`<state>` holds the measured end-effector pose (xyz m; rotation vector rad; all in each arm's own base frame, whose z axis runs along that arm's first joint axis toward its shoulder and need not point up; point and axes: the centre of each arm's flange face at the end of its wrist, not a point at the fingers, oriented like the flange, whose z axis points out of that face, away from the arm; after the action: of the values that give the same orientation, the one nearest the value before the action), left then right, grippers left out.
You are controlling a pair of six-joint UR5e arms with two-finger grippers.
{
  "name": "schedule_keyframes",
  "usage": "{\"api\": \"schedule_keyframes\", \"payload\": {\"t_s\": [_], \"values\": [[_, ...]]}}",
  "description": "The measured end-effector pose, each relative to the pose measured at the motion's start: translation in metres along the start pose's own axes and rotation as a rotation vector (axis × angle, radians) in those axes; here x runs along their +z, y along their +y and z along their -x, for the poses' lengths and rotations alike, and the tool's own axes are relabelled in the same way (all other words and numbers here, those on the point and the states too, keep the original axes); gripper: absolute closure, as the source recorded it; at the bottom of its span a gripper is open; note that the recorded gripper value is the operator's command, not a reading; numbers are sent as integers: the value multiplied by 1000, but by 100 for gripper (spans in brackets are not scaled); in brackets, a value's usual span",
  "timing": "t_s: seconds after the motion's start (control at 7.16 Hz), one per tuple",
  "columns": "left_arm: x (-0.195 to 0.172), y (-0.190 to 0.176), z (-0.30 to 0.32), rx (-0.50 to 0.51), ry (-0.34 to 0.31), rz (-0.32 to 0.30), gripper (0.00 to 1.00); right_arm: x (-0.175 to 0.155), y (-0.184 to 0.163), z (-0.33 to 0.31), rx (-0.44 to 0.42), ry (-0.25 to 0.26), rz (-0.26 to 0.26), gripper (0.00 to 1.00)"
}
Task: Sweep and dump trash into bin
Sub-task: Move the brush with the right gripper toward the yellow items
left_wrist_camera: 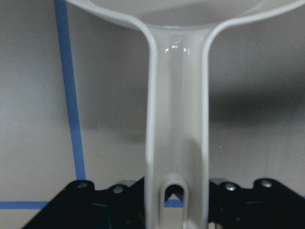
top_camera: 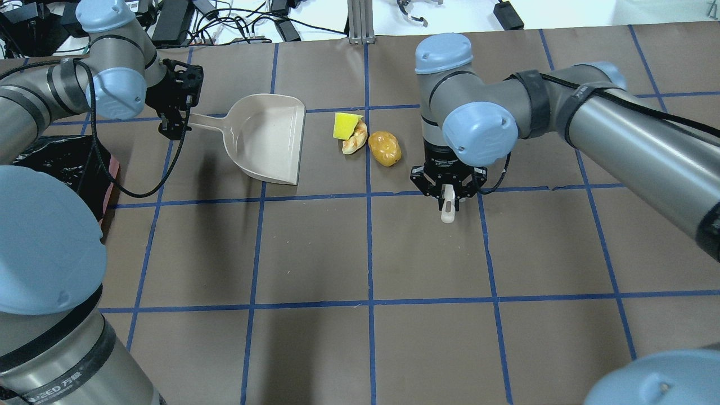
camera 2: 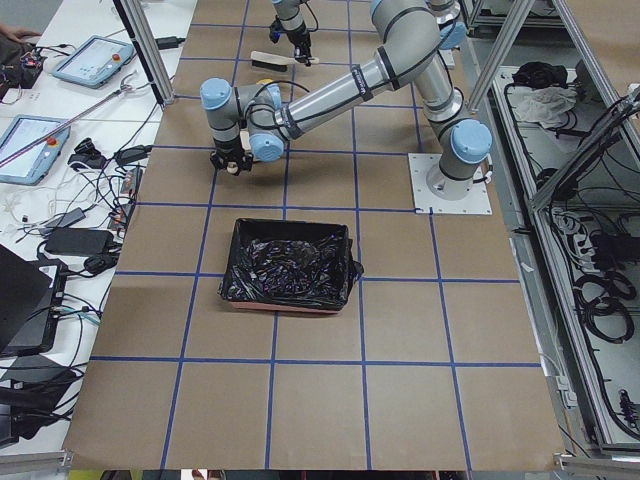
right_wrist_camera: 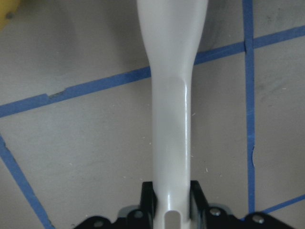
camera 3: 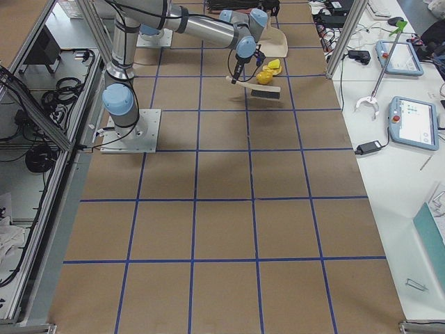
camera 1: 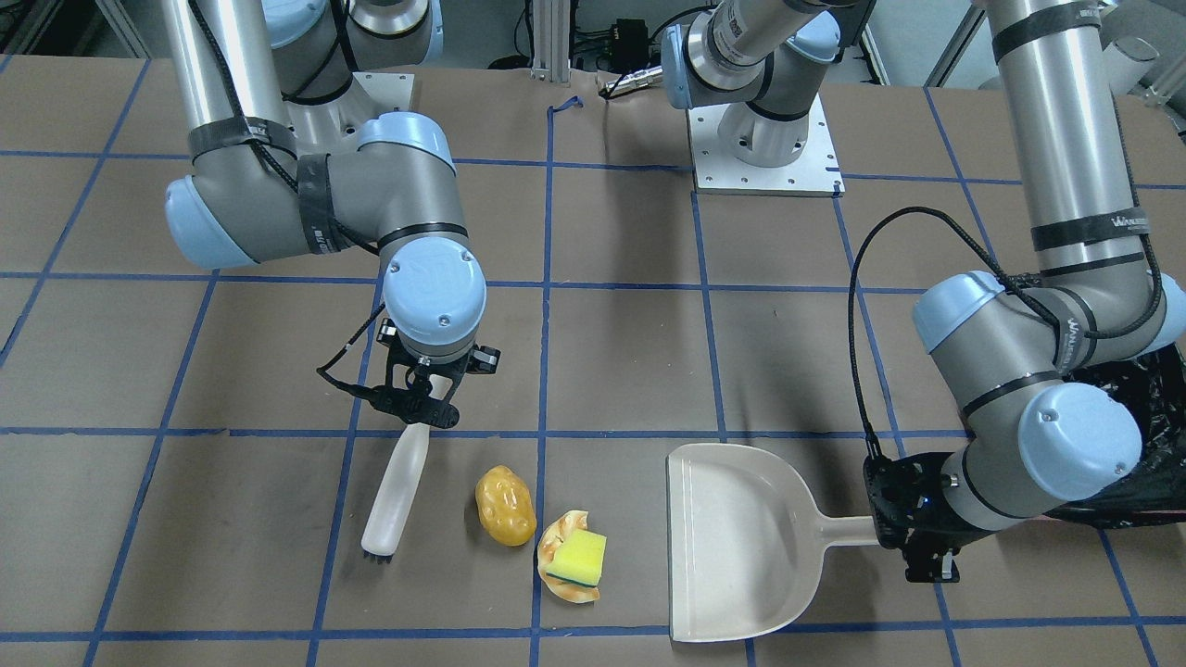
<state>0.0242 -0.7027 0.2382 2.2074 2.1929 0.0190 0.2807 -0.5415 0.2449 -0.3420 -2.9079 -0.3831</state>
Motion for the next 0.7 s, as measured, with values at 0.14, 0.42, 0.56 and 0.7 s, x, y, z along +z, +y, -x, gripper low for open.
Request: {"api": "schedule_keyframes", "payload": {"t_s": [0.14,0.42,0.56,0.7], "values": [[0,0,0,0,0,0,96,-2,-1,15,16,-11,2,97],[0,0,0,-1,0,-1,96,-7,-4,43,50,-28,11,97],[0,0,0,0,0,-1,96,-8,-4,57,61,-36,13,97],[0,0,0,0,0,-2,96,-8,-3,70,64,-38,12,97]]}}
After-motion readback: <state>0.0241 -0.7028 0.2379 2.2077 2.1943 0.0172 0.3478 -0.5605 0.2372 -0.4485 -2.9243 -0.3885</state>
